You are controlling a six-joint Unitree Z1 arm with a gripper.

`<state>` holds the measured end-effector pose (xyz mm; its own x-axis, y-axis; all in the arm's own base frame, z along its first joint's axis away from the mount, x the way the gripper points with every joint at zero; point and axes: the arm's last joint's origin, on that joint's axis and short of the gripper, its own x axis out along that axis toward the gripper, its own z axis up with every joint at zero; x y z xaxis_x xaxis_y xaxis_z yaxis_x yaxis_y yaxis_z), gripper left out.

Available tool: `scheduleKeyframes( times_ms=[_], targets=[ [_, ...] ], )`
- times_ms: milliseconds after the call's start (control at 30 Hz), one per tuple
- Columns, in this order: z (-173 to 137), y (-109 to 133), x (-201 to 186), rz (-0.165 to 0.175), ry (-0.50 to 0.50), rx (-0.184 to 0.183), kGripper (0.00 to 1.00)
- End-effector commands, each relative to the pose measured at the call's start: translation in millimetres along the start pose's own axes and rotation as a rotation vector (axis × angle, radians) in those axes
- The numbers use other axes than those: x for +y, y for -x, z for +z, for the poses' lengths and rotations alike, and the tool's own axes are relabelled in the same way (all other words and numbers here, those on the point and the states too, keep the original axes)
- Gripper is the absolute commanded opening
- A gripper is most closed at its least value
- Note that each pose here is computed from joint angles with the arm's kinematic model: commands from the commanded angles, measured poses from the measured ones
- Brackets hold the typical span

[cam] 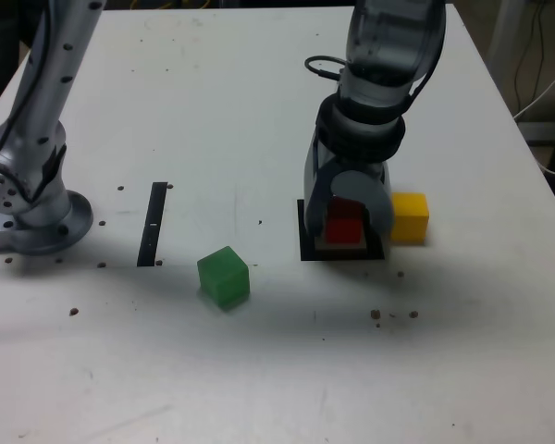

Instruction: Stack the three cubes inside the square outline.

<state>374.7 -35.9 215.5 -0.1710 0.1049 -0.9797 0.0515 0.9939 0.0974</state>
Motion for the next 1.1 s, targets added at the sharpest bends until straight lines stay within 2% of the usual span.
scheduleKeyframes(
  times_ms=[0,133,633,733,967,1067],
  targets=[
    [-5,6,1,0.009,0.006,-0.007,0.89],
    [-9,9,2,0.021,0.011,0.003,0.99],
    [-13,13,2,0.016,0.01,0.017,1.0],
    [-17,19,3,0.022,0.01,0.02,1.0],
    [-32,48,8,0.051,-0.013,0.055,0.99],
    [-31,63,9,0.041,-0.042,0.028,1.0]
  ],
)
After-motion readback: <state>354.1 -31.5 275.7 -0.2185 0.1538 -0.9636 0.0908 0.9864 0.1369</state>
